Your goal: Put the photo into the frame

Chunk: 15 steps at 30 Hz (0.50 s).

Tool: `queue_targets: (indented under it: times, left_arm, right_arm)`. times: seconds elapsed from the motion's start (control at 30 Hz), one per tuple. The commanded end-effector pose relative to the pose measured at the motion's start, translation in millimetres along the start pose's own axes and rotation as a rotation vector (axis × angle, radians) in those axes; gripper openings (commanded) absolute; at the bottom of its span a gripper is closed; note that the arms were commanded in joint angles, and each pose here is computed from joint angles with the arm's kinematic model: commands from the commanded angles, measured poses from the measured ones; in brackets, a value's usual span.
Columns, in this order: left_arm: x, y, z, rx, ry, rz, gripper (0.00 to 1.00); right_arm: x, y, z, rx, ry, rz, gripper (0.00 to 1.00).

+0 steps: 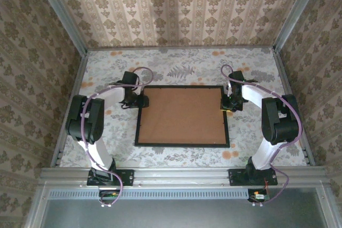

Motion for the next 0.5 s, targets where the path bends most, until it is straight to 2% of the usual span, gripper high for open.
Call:
queue_targets:
  times: [0.0, 0.3, 0.47]
  left_arm:
    - [-16.5, 22.9, 25.7, 0.132, 0.052, 0.041, 0.47]
    - [-18.4, 30.3, 33.2, 0.203, 0.117, -0.054, 0.5]
    - [-19.7, 29.6, 30.8, 0.193, 0.121, -0.077, 0.5]
  right_arm:
    - [5.7, 11.4, 1.5, 0.031, 0.007, -0.02, 0.19]
    - [6.5, 11.9, 1.7, 0.032, 0.005, -0.021, 0.19]
    - [6.5, 11.7, 1.3, 0.032, 0.005, -0.02, 0.19]
Point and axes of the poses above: each hand's point on the last joint's axis, 136 mm out from that joint toward the fingers, its own y axis out along the fingers, its own x axis along the line the jaws close on, z = x × y, the point moved 4 cm from there along -y, back along the fingers, and after that the axes turned 8 degrees about y, right-handed, at the moved point
